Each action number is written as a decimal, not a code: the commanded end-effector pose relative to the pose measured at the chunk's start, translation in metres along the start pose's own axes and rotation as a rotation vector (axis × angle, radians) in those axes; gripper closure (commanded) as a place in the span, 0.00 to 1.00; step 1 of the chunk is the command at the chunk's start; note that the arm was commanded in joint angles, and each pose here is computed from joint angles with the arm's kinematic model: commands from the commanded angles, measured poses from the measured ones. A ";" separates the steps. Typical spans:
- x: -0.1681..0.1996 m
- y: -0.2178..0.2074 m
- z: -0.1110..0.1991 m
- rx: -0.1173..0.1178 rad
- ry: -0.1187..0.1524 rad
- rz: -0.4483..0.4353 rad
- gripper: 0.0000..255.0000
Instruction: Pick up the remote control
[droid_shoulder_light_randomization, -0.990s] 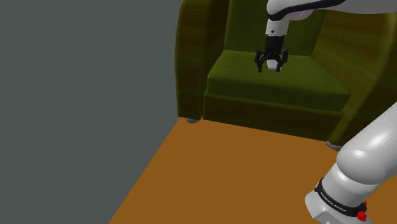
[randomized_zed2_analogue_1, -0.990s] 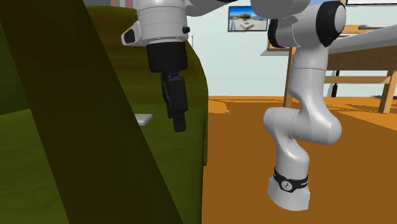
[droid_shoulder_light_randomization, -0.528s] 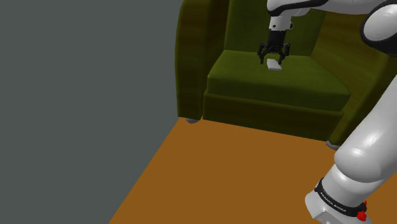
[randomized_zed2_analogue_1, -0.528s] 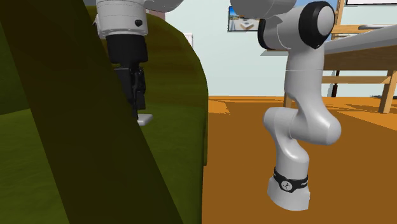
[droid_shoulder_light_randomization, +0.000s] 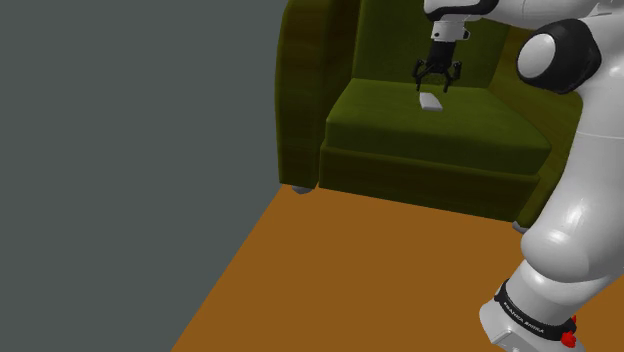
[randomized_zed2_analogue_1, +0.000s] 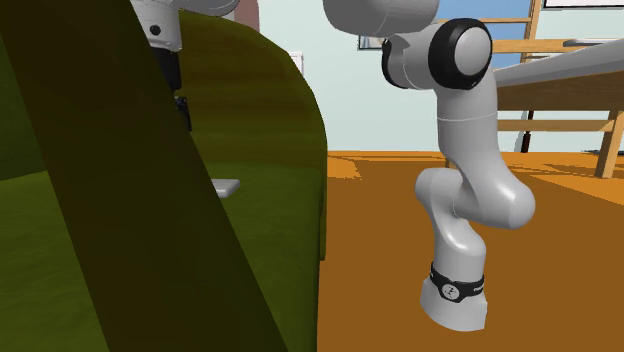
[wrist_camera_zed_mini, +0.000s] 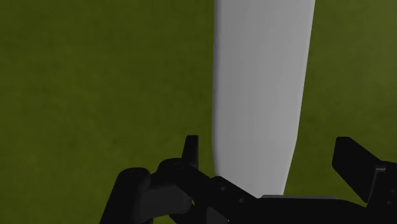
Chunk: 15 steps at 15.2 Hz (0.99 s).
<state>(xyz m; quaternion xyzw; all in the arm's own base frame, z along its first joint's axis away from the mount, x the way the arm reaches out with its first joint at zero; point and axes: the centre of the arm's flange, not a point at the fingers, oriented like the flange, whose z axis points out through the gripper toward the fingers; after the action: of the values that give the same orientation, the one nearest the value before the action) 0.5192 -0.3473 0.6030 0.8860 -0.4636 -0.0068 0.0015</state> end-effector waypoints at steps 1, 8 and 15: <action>0.003 0.002 0.005 0.001 0.003 0.008 0.00; 0.003 0.002 0.035 0.001 0.003 0.008 0.00; 0.003 0.001 0.035 0.001 0.003 0.008 1.00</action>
<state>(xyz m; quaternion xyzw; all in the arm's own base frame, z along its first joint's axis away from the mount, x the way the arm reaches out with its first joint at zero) 0.5191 -0.3503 0.5684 0.8839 -0.4676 -0.0047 0.0018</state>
